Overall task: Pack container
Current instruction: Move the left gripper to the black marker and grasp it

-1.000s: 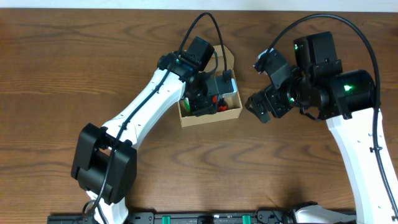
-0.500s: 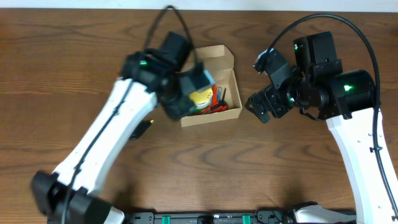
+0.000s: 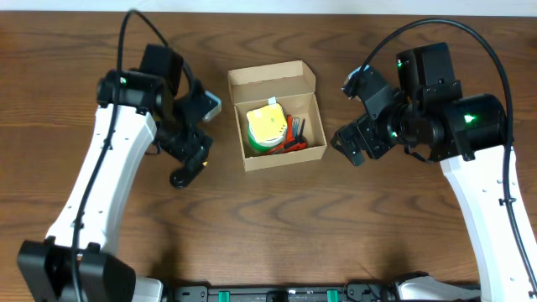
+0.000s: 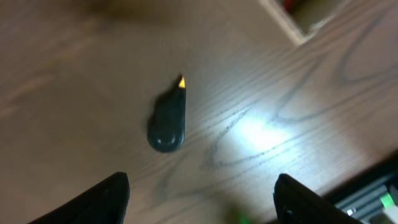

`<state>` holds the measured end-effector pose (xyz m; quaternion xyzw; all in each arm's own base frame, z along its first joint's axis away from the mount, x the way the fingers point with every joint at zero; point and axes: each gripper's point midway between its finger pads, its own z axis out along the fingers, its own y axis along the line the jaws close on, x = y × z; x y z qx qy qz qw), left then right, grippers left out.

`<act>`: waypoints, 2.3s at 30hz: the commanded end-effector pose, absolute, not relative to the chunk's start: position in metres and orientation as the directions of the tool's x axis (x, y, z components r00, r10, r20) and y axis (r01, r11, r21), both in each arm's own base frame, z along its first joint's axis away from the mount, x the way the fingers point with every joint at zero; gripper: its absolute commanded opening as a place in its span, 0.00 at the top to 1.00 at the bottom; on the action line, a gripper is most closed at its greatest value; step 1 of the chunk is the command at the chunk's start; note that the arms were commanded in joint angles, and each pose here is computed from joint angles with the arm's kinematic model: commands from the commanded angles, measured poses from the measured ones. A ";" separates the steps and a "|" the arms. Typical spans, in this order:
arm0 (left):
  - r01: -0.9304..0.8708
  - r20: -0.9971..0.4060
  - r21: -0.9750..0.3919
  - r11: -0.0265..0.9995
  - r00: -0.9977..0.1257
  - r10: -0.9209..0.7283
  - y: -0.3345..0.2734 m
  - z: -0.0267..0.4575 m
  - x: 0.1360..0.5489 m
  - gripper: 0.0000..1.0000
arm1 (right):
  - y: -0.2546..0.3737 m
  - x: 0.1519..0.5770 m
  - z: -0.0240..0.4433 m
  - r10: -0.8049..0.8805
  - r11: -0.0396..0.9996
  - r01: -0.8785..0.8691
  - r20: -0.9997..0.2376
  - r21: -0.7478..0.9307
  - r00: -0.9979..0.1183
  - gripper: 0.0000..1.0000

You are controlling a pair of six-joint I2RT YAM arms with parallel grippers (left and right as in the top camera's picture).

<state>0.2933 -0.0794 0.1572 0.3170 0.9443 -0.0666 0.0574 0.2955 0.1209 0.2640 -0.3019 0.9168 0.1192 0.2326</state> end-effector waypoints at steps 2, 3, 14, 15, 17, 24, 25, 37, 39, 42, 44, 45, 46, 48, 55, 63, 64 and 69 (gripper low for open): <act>0.536 -0.073 -0.073 0.841 -0.844 0.531 -0.065 0.120 0.283 0.25 | 0.119 0.293 0.267 -0.506 0.785 -0.616 -0.508 0.065 -0.698 0.01; 0.531 -0.065 -0.062 0.845 -0.847 0.527 -0.062 0.112 0.282 0.25 | 0.119 0.293 0.267 -0.506 0.785 -0.616 -0.508 0.065 -0.698 0.01; 0.477 -0.064 0.013 0.879 -0.877 0.477 -0.049 0.056 0.280 0.11 | 0.119 0.293 0.267 -0.506 0.785 -0.616 -0.508 0.065 -0.698 0.01; 0.476 -0.072 0.023 0.879 -0.876 0.477 -0.048 0.054 0.282 0.08 | 0.119 0.293 0.267 -0.506 0.785 -0.616 -0.508 0.065 -0.698 0.01; 0.475 -0.087 0.034 0.879 -0.875 0.476 -0.048 0.050 0.285 0.05 | 0.119 0.293 0.267 -0.506 0.785 -0.616 -0.508 0.065 -0.698 0.01; 0.474 -0.103 0.040 0.880 -0.874 0.476 -0.047 0.031 0.282 0.02 | 0.119 0.293 0.267 -0.506 0.785 -0.616 -0.508 0.065 -0.698 0.01; 0.473 -0.108 0.043 0.880 -0.873 0.475 -0.047 0.028 0.282 0.02 | 0.119 0.293 0.267 -0.506 0.785 -0.616 -0.508 0.065 -0.698 0.01; 0.462 -0.199 0.073 0.884 -0.862 0.466 -0.049 0.012 0.297 0.04 | 0.119 0.293 0.267 -0.506 0.785 -0.616 -0.508 0.065 -0.698 0.01; 0.461 -0.201 0.073 0.884 -0.861 0.466 -0.049 0.009 0.297 0.04 | 0.119 0.293 0.267 -0.506 0.785 -0.616 -0.508 0.065 -0.698 0.01; 0.462 -0.192 0.070 0.884 -0.863 0.467 -0.049 0.005 0.297 0.04 | 0.119 0.293 0.267 -0.506 0.785 -0.616 -0.508 0.065 -0.698 0.01; 0.463 -0.180 0.067 0.884 -0.866 0.467 -0.049 0.001 0.296 0.04 | 0.119 0.293 0.267 -0.506 0.785 -0.616 -0.508 0.065 -0.698 0.01; 0.464 -0.173 0.064 0.884 -0.867 0.468 -0.049 -0.001 0.295 0.03 | 0.119 0.293 0.267 -0.506 0.785 -0.616 -0.508 0.065 -0.698 0.01; 0.464 -0.165 0.061 0.884 -0.868 0.467 -0.049 -0.004 0.294 0.03 | 0.119 0.293 0.267 -0.506 0.785 -0.616 -0.508 0.065 -0.698 0.01; 0.465 -0.154 0.055 0.884 -0.870 0.468 -0.049 -0.007 0.292 0.02 | 0.119 0.293 0.267 -0.506 0.785 -0.616 -0.508 0.065 -0.698 0.01; 0.466 -0.146 0.053 0.883 -0.871 0.468 -0.049 -0.009 0.291 0.17 | 0.119 0.293 0.267 -0.506 0.785 -0.616 -0.508 0.065 -0.698 0.01; 0.466 -0.146 0.053 0.883 -0.872 0.468 -0.049 -0.009 0.291 0.36 | 0.119 0.293 0.267 -0.506 0.785 -0.616 -0.508 0.065 -0.698 0.01; 0.465 -0.146 0.052 0.884 -0.872 0.468 -0.049 -0.009 0.291 0.39 | 0.119 0.293 0.267 -0.506 0.785 -0.616 -0.508 0.065 -0.698 0.01; 0.447 -0.148 0.049 0.893 -0.881 0.449 -0.049 -0.009 0.291 0.54 | 0.119 0.293 0.267 -0.506 0.785 -0.616 -0.508 0.065 -0.698 0.01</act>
